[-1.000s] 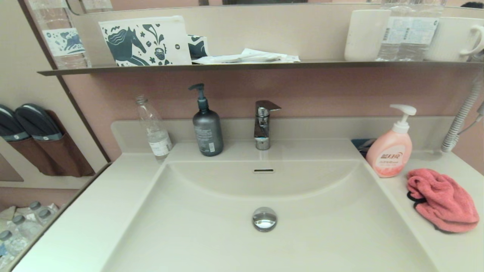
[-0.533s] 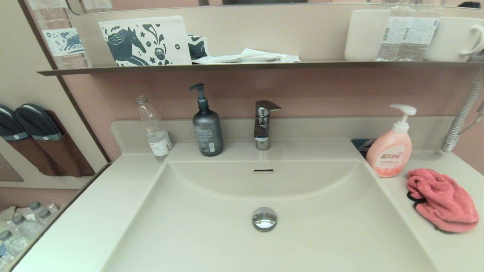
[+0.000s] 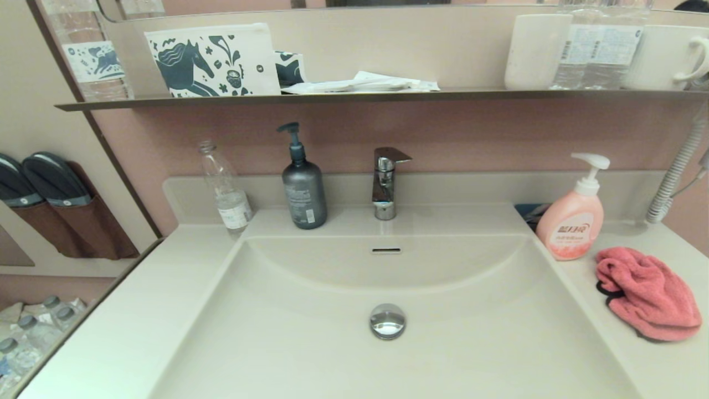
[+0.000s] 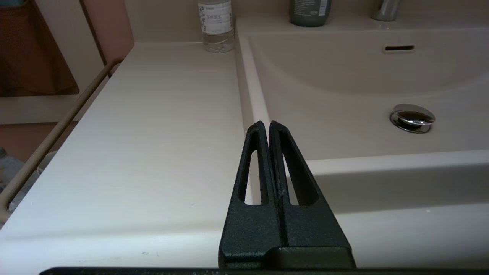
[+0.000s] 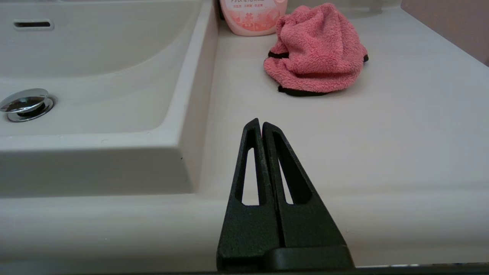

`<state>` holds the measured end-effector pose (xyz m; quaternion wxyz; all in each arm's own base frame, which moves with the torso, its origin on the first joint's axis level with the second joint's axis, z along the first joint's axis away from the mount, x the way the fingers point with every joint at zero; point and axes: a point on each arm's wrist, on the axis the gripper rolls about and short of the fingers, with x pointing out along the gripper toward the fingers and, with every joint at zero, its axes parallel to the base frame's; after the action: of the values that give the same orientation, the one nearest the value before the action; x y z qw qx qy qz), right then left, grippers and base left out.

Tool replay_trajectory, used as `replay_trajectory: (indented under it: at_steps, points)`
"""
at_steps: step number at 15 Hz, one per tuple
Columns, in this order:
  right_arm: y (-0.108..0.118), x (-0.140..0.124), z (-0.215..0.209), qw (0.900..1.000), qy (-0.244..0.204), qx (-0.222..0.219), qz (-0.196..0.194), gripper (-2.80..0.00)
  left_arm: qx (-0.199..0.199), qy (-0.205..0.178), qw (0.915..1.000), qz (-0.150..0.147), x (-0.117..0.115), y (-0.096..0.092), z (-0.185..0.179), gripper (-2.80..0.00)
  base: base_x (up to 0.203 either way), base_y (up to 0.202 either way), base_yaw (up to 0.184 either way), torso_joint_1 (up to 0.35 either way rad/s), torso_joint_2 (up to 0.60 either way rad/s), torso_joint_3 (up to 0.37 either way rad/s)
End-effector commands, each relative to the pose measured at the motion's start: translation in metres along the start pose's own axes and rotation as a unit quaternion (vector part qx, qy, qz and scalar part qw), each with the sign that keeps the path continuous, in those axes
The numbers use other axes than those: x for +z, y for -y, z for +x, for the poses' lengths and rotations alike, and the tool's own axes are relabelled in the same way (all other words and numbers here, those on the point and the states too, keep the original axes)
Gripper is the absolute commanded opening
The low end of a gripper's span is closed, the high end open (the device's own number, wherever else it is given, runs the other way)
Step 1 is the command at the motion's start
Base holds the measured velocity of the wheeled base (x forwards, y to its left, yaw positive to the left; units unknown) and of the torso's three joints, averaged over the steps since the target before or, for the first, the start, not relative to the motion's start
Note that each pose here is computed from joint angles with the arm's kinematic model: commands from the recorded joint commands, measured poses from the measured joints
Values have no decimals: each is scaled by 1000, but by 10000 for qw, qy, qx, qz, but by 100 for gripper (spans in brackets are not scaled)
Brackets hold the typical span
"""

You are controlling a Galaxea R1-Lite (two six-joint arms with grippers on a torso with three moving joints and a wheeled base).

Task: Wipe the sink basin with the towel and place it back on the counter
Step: Turn on the faucet

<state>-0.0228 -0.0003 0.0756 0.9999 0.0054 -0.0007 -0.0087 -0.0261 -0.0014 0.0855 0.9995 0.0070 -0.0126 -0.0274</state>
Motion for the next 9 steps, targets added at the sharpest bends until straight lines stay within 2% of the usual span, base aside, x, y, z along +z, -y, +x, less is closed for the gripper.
replay_trajectory:
  at_steps: [1, 4, 6, 9]
  points:
    - [0, 0, 0, 10000, 1, -5, -1, -280, -103, 21, 9999, 11, 6, 0, -2, -280, 0, 0, 0, 0, 0, 0]
    - [0, 0, 0, 10000, 1, -5, -1, -280, -162, -149, 9998, -5, 15, 0, 1, -280, 0, 0, 0, 0, 0, 0]
    - [0, 0, 0, 10000, 1, 3, -1, -280, -217, -286, 9994, -20, 29, 0, 6, -280, 0, 0, 0, 0, 0, 0]
    - [0, 0, 0, 10000, 1, 2, -1, -280, -497, -497, 9975, -52, 47, 1, 16, -280, 0, 0, 0, 0, 0, 0]
